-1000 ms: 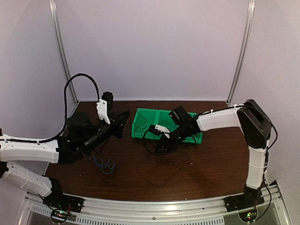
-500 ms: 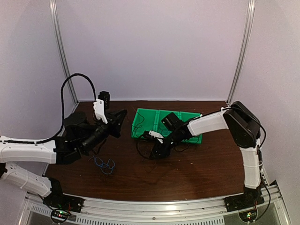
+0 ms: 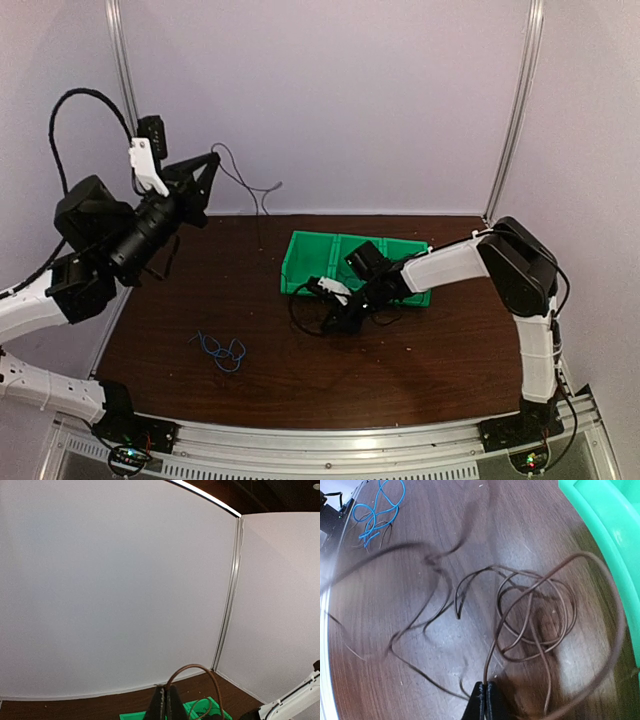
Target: Untangle the cables
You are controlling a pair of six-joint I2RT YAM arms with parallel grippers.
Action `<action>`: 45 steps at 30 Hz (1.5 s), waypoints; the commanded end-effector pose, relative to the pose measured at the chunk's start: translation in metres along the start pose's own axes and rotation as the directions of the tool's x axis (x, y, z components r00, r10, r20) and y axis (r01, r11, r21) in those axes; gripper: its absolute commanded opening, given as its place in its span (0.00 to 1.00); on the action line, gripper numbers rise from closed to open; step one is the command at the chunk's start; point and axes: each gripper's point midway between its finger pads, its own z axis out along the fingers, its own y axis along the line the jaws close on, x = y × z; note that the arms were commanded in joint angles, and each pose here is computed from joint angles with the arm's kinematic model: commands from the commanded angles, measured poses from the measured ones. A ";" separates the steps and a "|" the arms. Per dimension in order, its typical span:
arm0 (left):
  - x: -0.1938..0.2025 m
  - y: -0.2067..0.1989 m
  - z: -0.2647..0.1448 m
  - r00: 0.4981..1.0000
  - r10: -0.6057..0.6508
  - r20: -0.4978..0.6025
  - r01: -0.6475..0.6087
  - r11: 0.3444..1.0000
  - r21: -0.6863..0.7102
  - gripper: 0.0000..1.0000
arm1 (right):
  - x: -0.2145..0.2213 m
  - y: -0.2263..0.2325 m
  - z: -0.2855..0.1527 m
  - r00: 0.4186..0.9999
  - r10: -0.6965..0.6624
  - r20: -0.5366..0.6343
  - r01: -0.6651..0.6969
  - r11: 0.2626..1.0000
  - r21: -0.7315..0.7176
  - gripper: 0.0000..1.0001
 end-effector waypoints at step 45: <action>0.023 0.045 0.208 0.962 0.015 -0.274 -0.022 0.999 -0.023 0.00 | 0.052 0.012 -0.258 0.957 -0.111 0.269 0.053 0.975 0.214 0.60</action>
